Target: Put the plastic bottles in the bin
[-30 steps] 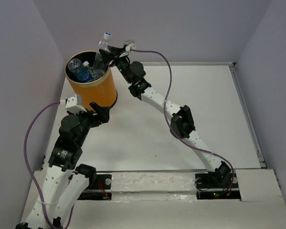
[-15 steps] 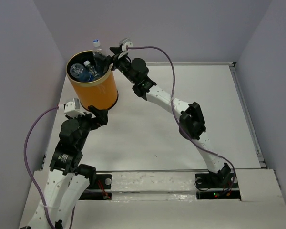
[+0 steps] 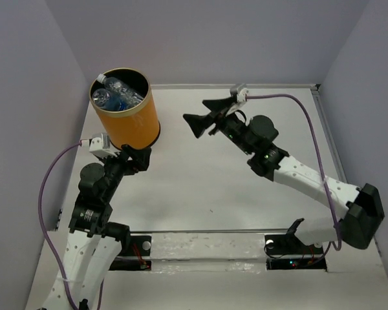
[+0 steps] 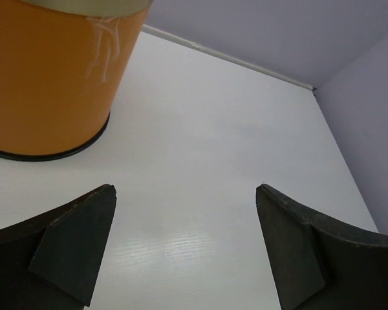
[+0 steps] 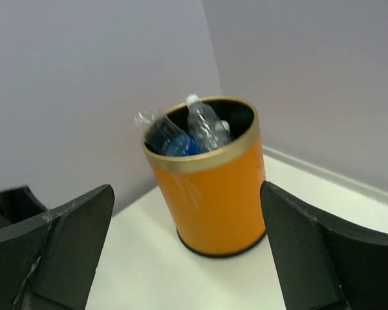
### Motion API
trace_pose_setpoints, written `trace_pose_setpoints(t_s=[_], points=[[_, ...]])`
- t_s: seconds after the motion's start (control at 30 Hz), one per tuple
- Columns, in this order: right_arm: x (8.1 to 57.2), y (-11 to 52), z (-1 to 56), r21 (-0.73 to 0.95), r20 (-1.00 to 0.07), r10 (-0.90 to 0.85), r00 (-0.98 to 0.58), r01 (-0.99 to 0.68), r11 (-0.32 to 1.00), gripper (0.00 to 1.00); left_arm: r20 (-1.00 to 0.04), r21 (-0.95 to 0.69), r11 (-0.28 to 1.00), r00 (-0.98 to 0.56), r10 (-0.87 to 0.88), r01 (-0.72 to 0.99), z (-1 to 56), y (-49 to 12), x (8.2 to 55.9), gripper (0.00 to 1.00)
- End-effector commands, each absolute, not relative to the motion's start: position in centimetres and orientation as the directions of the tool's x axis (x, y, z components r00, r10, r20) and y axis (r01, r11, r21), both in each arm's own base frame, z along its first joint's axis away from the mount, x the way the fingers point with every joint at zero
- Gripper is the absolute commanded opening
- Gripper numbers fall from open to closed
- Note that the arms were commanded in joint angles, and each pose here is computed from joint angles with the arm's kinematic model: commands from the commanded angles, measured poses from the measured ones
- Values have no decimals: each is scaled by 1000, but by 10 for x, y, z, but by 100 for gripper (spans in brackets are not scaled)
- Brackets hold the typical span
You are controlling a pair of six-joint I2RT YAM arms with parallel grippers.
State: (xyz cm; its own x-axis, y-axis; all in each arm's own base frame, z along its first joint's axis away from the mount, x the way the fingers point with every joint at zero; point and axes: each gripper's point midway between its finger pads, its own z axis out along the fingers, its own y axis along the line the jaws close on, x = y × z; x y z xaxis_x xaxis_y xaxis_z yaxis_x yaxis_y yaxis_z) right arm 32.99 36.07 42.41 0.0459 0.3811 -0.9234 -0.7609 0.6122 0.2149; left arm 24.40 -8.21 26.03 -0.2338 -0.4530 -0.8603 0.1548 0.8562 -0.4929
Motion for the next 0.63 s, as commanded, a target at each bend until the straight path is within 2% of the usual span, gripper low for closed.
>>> trace_pose_setpoints(t_s=[0.0,0.07,0.27,0.33,0.6], points=[[303,299,356,308,-932,360,-52,-636,708,100,-863,-506,792,-211,-460,343,283,-108,233,99],[288,272,301,341,-937,317,-145,-565,751,100,-858,-513,760,-214,-467,399,286,-117,227,99],[234,172,270,417,-907,401,-126,-397,818,100,-855,-507,703,-187,-484,499,300,-128,211,99],[215,125,241,481,-876,459,-147,-249,840,100,-847,-515,646,-222,-482,563,301,-140,203,99],[208,120,247,509,-861,485,-155,-247,824,100,-837,-533,636,-235,-495,559,290,-143,209,99]])
